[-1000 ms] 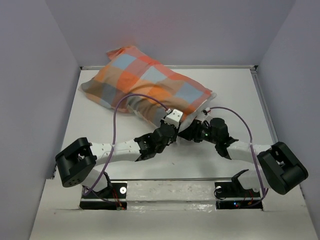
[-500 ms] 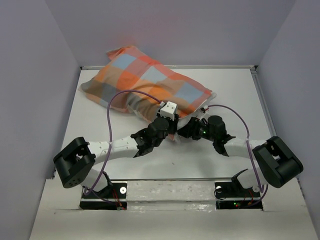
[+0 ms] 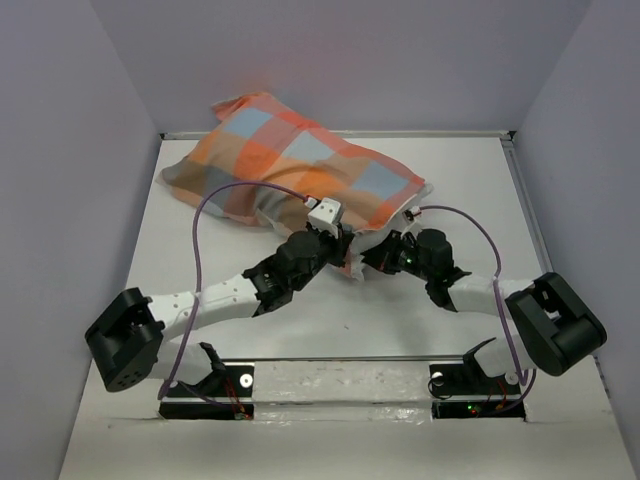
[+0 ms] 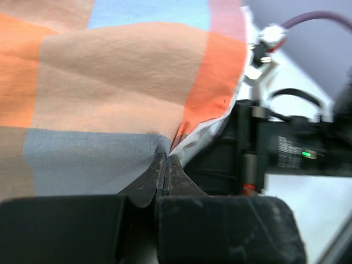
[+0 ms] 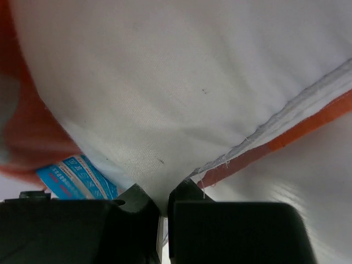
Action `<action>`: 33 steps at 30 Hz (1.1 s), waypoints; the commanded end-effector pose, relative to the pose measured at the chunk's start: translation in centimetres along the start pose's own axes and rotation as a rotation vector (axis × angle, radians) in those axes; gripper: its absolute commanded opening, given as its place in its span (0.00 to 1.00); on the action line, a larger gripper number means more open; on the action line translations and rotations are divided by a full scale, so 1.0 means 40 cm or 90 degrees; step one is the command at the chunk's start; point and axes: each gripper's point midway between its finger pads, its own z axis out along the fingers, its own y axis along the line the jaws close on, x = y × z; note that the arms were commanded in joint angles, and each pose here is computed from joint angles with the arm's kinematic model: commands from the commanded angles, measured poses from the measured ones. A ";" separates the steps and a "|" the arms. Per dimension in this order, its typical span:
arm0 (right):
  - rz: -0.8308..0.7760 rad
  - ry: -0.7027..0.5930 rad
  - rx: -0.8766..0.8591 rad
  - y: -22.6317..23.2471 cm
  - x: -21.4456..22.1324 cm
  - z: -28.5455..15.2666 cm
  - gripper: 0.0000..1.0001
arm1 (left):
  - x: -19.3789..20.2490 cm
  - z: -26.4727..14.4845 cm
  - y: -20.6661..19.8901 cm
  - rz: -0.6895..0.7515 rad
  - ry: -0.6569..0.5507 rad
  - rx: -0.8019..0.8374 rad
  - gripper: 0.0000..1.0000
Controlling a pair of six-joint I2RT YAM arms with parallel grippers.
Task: Put the pillow into the pillowcase
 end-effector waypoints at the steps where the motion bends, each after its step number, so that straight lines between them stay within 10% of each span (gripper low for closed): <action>1: -0.051 -0.152 -0.085 0.123 -0.156 -0.004 0.00 | -0.086 -0.096 -0.144 -0.065 -0.038 0.157 0.00; 14: 0.023 -0.146 -0.261 0.240 -0.206 0.118 0.00 | -0.238 -0.309 -0.554 -0.134 -0.044 0.525 0.00; 21: 0.052 -0.102 -0.202 0.160 -0.136 0.125 0.00 | -0.276 -0.293 -0.594 -0.155 -0.073 0.549 0.00; 23: 0.050 -0.069 -0.170 0.122 -0.092 0.099 0.15 | -0.253 -0.276 -0.588 -0.157 -0.062 0.533 0.00; 24: 0.050 -0.065 -0.135 0.098 -0.091 0.077 0.38 | -0.246 -0.270 -0.583 -0.157 -0.061 0.524 0.00; 26: 0.049 -0.043 -0.081 0.042 -0.048 0.038 0.61 | -0.224 -0.258 -0.570 -0.150 -0.051 0.506 0.13; 29: 0.032 -0.033 0.050 -0.043 -0.020 -0.045 0.74 | -0.213 -0.243 -0.544 -0.115 -0.043 0.465 0.84; 33: 0.012 -0.087 0.199 -0.129 -0.050 -0.135 0.72 | -0.271 -0.239 -0.492 -0.076 -0.063 0.394 0.99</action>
